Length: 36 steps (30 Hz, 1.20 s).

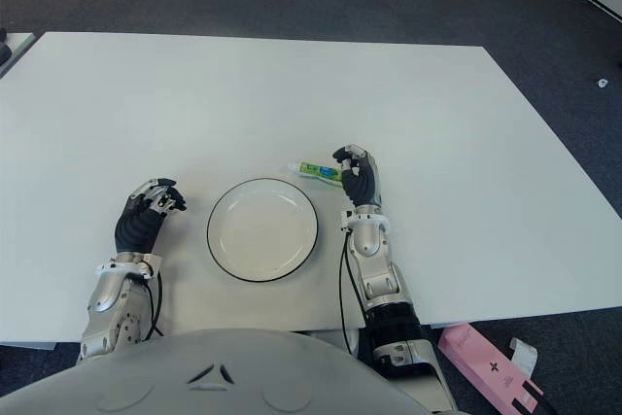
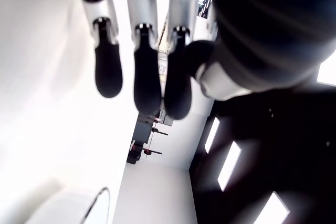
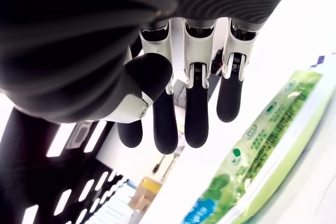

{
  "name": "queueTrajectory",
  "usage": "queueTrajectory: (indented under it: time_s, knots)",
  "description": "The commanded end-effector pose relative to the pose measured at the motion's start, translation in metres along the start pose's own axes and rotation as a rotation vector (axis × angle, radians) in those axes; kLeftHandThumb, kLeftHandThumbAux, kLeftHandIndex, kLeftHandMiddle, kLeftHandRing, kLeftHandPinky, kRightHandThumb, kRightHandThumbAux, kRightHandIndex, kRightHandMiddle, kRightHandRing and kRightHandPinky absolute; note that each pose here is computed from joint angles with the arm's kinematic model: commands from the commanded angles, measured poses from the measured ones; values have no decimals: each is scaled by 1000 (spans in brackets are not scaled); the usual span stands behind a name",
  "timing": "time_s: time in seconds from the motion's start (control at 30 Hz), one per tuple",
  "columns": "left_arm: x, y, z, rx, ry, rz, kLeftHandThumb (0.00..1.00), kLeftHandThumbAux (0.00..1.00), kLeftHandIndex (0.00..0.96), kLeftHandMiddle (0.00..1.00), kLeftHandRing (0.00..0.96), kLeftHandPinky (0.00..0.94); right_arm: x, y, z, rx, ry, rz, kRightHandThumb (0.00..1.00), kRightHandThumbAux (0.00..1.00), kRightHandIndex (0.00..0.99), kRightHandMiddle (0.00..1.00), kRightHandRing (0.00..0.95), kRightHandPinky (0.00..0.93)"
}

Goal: Put the toothpaste on the table into the plate.

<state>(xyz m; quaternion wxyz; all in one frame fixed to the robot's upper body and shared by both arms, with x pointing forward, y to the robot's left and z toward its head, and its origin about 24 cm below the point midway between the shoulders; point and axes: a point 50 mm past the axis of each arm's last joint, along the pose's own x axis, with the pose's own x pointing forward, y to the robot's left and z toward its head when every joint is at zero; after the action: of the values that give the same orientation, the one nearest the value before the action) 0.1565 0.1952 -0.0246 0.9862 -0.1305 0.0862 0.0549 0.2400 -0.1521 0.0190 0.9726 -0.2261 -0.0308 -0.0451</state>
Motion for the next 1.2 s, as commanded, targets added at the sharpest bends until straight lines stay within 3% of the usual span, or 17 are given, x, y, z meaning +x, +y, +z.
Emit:
queueTrajectory:
  time_s: [0.03, 0.3, 1.0, 1.07, 1.13, 1.17, 1.2]
  knots:
    - [-6, 1, -16, 3, 95, 11, 716, 718, 437, 573, 560, 533, -6, 6, 17, 20, -47, 41, 954, 651, 449, 460, 502, 559]
    - [-5, 1, -16, 22, 85, -1, 713, 719, 436, 577, 562, 533, -9, 8, 26, 7, -102, 98, 953, 652, 428, 469, 518, 602]
    - [-4, -1, -17, 6, 102, 39, 715, 718, 437, 572, 553, 526, -13, 13, 34, -58, -263, 217, 951, 656, 469, 432, 477, 531]
    - [-4, -1, -16, 1, 94, 29, 715, 718, 436, 569, 550, 523, -14, 9, 35, -94, -273, 233, 819, 681, 444, 369, 408, 475]
    - [-4, -2, -16, -2, 91, 24, 714, 718, 436, 569, 551, 525, -13, 5, 35, -122, -274, 248, 793, 564, 373, 304, 350, 414]
    - [-3, -2, -16, 3, 87, 19, 714, 718, 436, 568, 551, 527, -8, -5, 29, -215, -237, 298, 771, 453, 305, 242, 294, 357]
    - [-3, -2, -16, 6, 85, 15, 713, 718, 436, 569, 552, 525, -5, -13, 24, -280, -205, 330, 708, 417, 195, 155, 189, 262]
